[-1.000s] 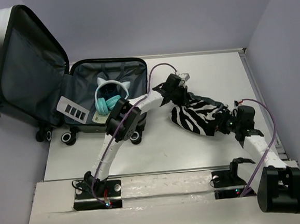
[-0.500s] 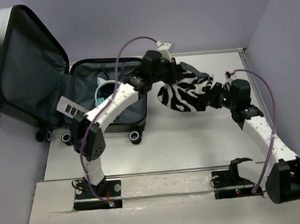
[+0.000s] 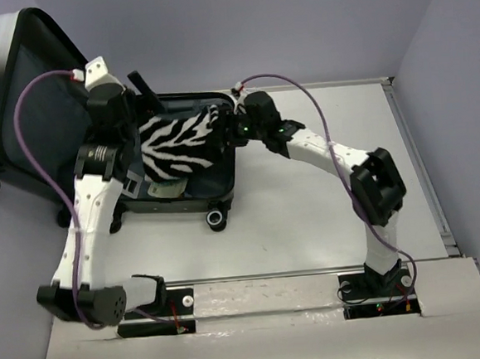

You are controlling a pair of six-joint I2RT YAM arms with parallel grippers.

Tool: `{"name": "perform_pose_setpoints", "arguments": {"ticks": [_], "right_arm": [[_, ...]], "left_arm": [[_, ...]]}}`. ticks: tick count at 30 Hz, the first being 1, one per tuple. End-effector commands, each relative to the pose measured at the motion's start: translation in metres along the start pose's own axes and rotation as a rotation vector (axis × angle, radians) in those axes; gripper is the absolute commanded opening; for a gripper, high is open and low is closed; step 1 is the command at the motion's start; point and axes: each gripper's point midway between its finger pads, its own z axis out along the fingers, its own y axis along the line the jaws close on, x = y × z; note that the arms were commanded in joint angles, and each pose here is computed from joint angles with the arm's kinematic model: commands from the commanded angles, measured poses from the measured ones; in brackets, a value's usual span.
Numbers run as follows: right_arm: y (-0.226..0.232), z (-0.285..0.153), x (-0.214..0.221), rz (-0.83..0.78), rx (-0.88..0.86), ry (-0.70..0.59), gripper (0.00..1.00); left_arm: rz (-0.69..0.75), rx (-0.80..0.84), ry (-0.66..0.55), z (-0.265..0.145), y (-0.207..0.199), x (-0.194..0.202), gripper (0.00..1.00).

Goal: Pack the luggage

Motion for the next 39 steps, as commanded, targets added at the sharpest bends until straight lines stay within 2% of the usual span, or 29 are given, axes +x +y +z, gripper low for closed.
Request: {"name": "perform_pose_setpoints", "arguments": {"ticks": [1, 2, 5, 9, 12, 14, 16, 19, 21, 22, 23, 25, 26, 31, 35, 37, 38, 39], "right_arm": [[-0.008, 0.041, 0.032, -0.060, 0.029, 0.124, 0.82], [-0.012, 0.044, 0.033, -0.066, 0.041, 0.130, 0.85], [-0.018, 0.043, 0.036, -0.096, 0.058, 0.138, 0.87], [-0.011, 0.021, 0.021, -0.178, 0.081, 0.100, 0.88], [-0.008, 0.003, 0.008, -0.225, 0.120, 0.065, 0.88], [-0.005, -0.008, 0.002, -0.260, 0.131, 0.047, 0.90], [0.000, -0.025, -0.008, -0.295, 0.145, 0.011, 0.90], [0.005, -0.046, -0.016, -0.341, 0.157, -0.023, 0.94], [0.003, -0.054, -0.013, -0.362, 0.168, -0.022, 0.95], [0.005, -0.059, -0.013, -0.382, 0.162, -0.022, 0.95], [0.006, -0.060, -0.010, -0.391, 0.147, -0.014, 0.95], [0.000, -0.060, -0.001, -0.400, 0.147, 0.011, 0.95], [-0.002, -0.058, 0.003, -0.396, 0.146, 0.019, 0.95], [-0.017, -0.047, 0.022, -0.372, 0.152, 0.066, 0.98], [-0.030, -0.033, 0.032, -0.345, 0.174, 0.092, 0.98], [-0.037, -0.019, 0.041, -0.323, 0.162, 0.113, 0.98], [-0.042, -0.014, 0.046, -0.306, 0.169, 0.125, 0.95], [-0.050, -0.010, 0.047, -0.297, 0.197, 0.123, 0.93]], "left_arm": [[-0.002, -0.167, -0.205, -0.087, 0.050, -0.038, 0.99], [-0.020, -0.185, -0.253, -0.117, 0.063, -0.046, 0.99], [-0.048, -0.319, -0.336, -0.156, 0.103, -0.044, 0.99], [-0.070, -0.600, -0.414, -0.210, 0.180, -0.012, 0.96], [-0.022, -0.750, -0.417, -0.221, 0.210, 0.009, 0.95], [-0.036, -0.816, -0.444, -0.227, 0.217, 0.007, 0.95], [-0.027, -0.868, -0.472, -0.226, 0.219, 0.000, 0.96], [0.069, -1.022, -0.459, -0.218, 0.227, -0.004, 0.98], [0.056, -1.072, -0.489, -0.217, 0.233, -0.009, 0.98], [0.104, -1.099, -0.466, -0.216, 0.238, -0.010, 0.97], [0.077, -1.101, -0.507, -0.210, 0.241, -0.013, 0.96], [0.106, -1.174, -0.480, -0.209, 0.257, -0.009, 0.96], [0.127, -1.202, -0.446, -0.194, 0.260, -0.006, 0.96], [0.106, -1.282, -0.394, -0.167, 0.281, -0.014, 0.95], [0.124, -1.332, -0.380, -0.159, 0.290, -0.020, 0.90], [0.128, -1.321, -0.382, -0.151, 0.290, -0.023, 0.76], [0.125, -1.312, -0.385, -0.148, 0.290, -0.025, 0.66], [0.121, -1.305, -0.393, -0.146, 0.289, -0.028, 0.62]]}}
